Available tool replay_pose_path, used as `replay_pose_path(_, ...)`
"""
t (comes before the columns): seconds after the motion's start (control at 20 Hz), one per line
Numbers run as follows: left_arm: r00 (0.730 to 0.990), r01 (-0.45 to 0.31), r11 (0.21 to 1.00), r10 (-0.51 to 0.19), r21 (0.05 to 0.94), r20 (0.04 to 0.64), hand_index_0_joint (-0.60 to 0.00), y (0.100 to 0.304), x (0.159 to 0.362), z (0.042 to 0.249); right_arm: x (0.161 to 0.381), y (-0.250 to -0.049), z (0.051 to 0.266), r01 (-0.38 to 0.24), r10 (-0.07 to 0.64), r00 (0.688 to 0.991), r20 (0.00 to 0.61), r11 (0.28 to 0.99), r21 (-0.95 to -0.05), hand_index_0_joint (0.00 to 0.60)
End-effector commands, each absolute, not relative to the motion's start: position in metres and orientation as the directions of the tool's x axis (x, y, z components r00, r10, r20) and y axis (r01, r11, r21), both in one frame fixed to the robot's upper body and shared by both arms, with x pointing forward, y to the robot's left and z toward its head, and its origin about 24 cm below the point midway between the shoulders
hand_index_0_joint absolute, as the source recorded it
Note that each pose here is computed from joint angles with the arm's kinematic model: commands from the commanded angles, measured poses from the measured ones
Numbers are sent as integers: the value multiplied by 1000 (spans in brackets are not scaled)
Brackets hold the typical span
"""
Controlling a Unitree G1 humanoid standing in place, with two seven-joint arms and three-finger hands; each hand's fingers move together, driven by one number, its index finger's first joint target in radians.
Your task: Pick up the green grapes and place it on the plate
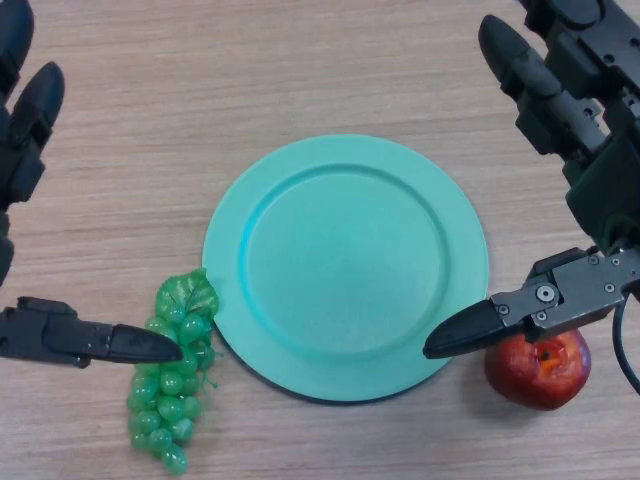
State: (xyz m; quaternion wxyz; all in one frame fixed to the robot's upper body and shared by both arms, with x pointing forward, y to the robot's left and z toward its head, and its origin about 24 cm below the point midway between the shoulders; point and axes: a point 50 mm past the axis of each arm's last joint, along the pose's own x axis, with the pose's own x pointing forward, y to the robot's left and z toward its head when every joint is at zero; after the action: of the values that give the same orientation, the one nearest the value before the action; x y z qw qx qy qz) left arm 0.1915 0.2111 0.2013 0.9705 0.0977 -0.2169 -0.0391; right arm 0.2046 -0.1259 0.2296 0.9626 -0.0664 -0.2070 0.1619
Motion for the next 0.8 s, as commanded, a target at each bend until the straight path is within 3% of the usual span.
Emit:
replay_pose_path(0.05,798,-38,958,-143,285,585,0,211,176,225,192,-137,255,-185,281,779,560,957,-222,0)
replay_pose_path(0.45,802,-71,943,-139,325,580,0,211,175,223,192,-138,254,-187,277,787,551,959,-214,0)
replay_pose_path(0.65,803,-153,873,-163,463,573,0,218,176,219,192,-140,254,-187,273,786,555,960,-208,0)
replay_pose_path(0.8,822,-220,749,-203,625,532,0,228,174,210,192,-139,254,-190,275,788,551,960,-208,0)
